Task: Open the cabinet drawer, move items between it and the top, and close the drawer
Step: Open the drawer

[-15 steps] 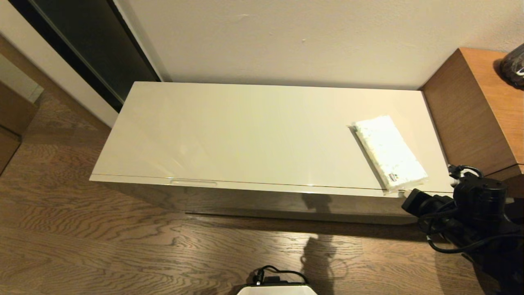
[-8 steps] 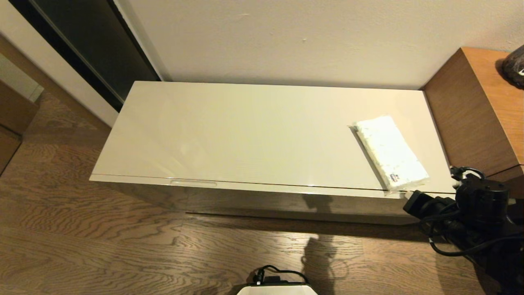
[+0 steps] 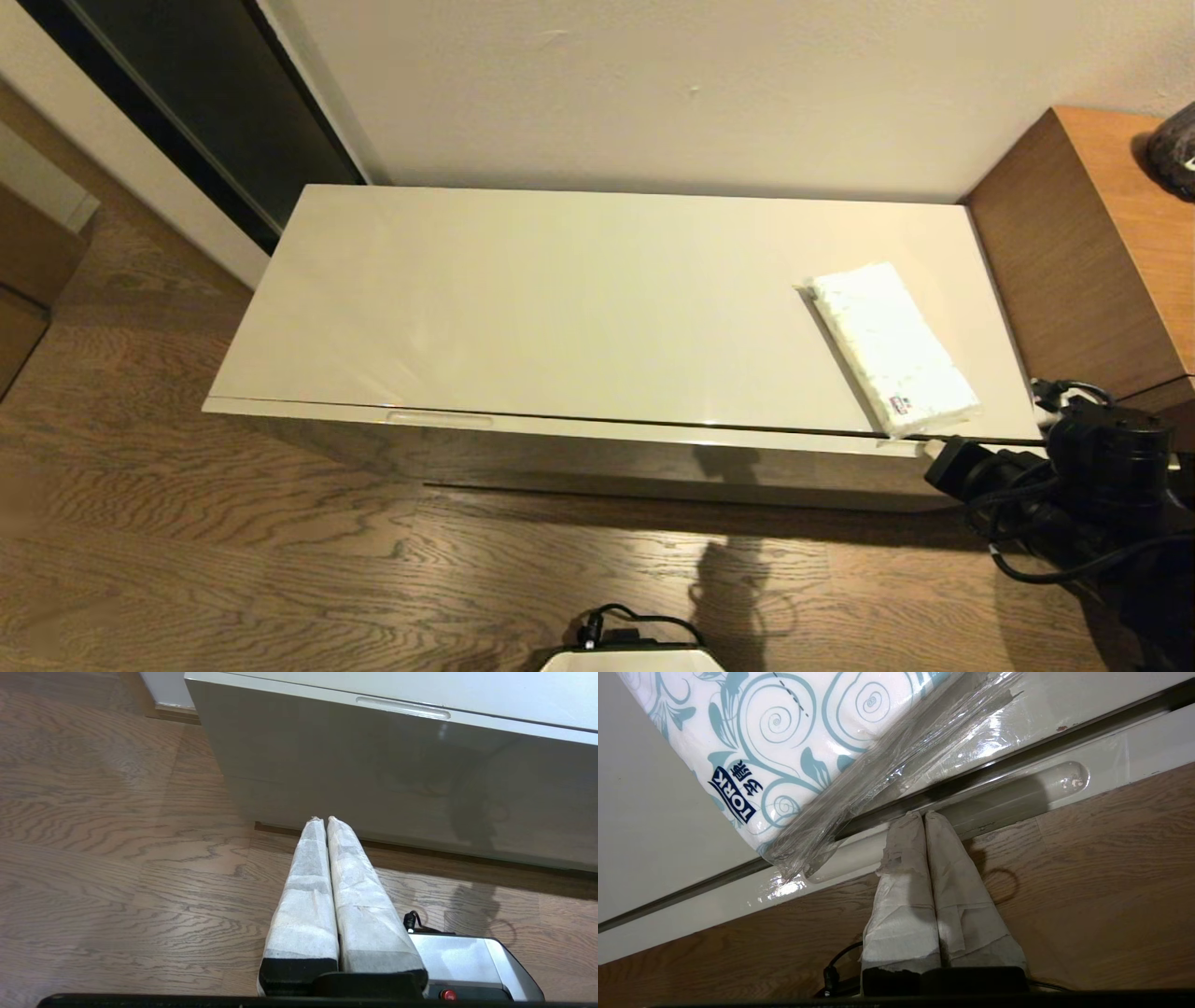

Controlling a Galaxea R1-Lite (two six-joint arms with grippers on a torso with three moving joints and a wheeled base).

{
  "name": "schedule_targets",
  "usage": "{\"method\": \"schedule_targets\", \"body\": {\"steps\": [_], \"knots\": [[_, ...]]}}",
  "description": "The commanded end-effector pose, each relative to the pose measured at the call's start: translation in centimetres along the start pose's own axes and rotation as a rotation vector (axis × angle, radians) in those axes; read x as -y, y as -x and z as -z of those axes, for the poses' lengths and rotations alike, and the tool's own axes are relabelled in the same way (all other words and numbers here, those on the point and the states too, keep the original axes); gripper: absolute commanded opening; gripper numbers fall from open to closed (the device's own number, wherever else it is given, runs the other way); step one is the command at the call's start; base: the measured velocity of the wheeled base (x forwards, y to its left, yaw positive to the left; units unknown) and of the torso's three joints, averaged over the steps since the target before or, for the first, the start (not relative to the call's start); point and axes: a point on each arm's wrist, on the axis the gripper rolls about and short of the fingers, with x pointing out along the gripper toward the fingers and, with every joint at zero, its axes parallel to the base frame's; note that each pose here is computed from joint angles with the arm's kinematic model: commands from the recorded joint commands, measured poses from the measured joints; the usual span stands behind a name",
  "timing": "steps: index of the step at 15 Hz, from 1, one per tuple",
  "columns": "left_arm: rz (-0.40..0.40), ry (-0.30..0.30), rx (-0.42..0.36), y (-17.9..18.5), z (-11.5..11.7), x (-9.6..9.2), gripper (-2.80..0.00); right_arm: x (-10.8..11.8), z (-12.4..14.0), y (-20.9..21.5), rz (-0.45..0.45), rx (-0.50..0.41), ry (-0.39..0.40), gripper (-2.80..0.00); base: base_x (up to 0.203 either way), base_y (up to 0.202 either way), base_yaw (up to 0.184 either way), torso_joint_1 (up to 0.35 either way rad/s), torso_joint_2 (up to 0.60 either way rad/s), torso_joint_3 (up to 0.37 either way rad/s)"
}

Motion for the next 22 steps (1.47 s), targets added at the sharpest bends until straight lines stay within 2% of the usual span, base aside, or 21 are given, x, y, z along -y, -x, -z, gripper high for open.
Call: {"method": "schedule_targets", "body": {"steps": [1,7,9,12,16,22], "knots": [[0.0,0.001,-0.001,0.0,0.0,0.0,-2.8,-0.3,-0.5,0.3,-0.016,0.024,-0.006,-2.8,0.0,0.0,0.0,0.0,0.0,0.0],[-0.001,0.001,-0.001,0.0,0.0,0.0,-2.8,-0.8,-1.7,1.7,-0.06,-0.001,-0.044,-2.8,0.0,0.0,0.0,0.0,0.0,0.0],[0.0,0.001,-0.001,0.0,0.0,0.0,-2.8,-1.0,-2.1,1.6,-0.061,0.014,-0.051,-2.8,0.0,0.0,0.0,0.0,0.0,0.0],[0.0,0.001,-0.001,0.0,0.0,0.0,-2.8,-2.1,-4.2,0.9,-0.061,0.107,-0.08,-2.8,0.0,0.0,0.0,0.0,0.0,0.0],[-0.002,0.001,0.0,0.0,0.0,0.0,-2.8,-1.6,-5.3,0.7,-0.028,0.126,-0.094,-2.8,0.0,0.0,0.0,0.0,0.0,0.0],[-0.001,0.001,-0.001,0.0,0.0,0.0,-2.8,0.0,-4.3,0.7,0.008,0.049,-0.101,-2.8,0.0,0.0,0.0,0.0,0.0,0.0]]}}
